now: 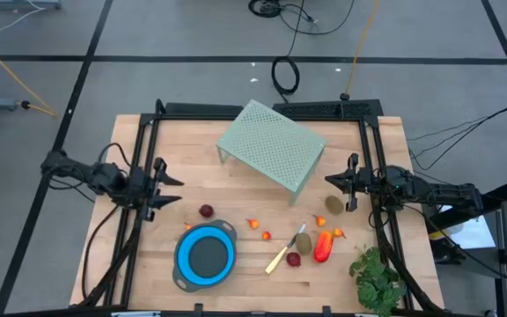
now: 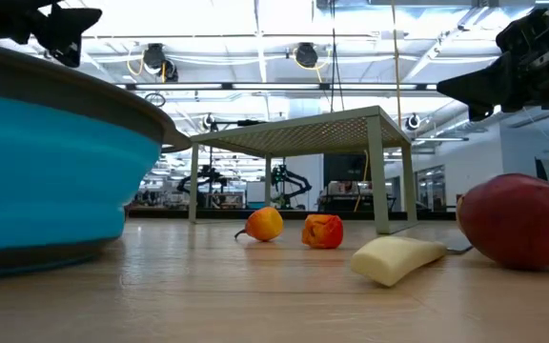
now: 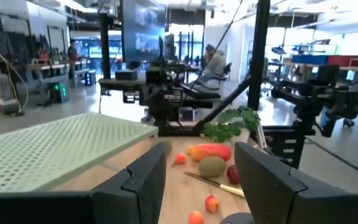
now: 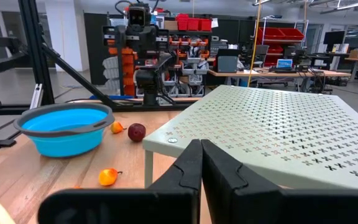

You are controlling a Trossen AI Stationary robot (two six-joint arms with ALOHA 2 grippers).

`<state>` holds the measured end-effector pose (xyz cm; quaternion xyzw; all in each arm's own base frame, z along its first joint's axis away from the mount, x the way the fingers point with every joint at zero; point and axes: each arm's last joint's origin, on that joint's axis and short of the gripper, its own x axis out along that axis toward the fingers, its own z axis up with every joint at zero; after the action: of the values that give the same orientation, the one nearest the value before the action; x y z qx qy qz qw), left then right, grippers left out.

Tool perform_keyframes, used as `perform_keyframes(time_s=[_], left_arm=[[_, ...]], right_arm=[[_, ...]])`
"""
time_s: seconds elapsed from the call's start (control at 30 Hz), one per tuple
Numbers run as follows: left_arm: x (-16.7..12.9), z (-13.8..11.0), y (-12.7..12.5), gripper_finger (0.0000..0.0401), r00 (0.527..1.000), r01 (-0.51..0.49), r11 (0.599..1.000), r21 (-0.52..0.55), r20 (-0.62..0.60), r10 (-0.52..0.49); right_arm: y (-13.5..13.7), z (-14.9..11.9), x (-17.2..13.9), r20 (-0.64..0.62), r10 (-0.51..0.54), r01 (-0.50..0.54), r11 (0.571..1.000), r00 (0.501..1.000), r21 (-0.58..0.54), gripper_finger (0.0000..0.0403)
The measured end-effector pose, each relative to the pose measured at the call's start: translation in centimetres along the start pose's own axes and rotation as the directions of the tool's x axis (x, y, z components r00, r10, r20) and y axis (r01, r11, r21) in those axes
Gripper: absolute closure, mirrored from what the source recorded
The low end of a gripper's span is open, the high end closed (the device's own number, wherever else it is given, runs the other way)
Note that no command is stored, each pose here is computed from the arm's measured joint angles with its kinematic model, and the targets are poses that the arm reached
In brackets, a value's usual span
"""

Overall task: Pick & Place Fruit
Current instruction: Put the blue strainer bowl on the shelf

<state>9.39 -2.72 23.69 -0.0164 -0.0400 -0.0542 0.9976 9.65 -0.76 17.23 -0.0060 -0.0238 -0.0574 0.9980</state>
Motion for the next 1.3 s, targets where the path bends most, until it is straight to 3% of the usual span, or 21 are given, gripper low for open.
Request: perform_keyframes(time_s=[0.17,0.3,0.6,0.8,1.07,1.17,1.3], left_arm=[[1.8,1.2,-0.4,0.0210,0.988,-0.040,0.998,-0.041,-0.151,0.033],[3.5,1.8,-0.8,0.0210,0.943,-0.109,0.985,-0.131,-0.326,0.061],[7.3,2.1,-2.0,0.0210,0.825,-0.256,0.892,-0.372,-0.565,0.001],[9.2,1.3,-2.7,0.0210,0.683,-0.435,0.781,-0.448,-0.730,-0.038],[9.5,-0.6,-3.3,0.0210,0.397,-0.742,0.525,-0.417,-0.904,-0.157],[9.3,-1.1,-3.4,0.0210,0.333,-0.780,0.492,-0.388,-0.922,-0.199],[9.4,-1.1,-3.5,0.0210,0.330,-0.778,0.486,-0.397,-0.918,-0.221]], right_arm=[[0.0,0.0,0.0,0.000,0.000,0.000,1.000,1.000,0.000,0.0403],[0.0,0.0,0.0,0.000,0.000,0.000,1.000,1.000,0.000,0.0403],[0.0,0.0,0.0,0.000,0.000,0.000,1.000,1.000,0.000,0.0403],[0.0,0.0,0.0,0.000,0.000,0.000,1.000,1.000,0.000,0.0403],[0.0,0.0,0.0,0.000,0.000,0.000,1.000,1.000,0.000,0.0403],[0.0,0.0,0.0,0.000,0.000,0.000,1.000,1.000,0.000,0.0403],[0.0,0.0,0.0,0.000,0.000,0.000,1.000,1.000,0.000,0.0403]])
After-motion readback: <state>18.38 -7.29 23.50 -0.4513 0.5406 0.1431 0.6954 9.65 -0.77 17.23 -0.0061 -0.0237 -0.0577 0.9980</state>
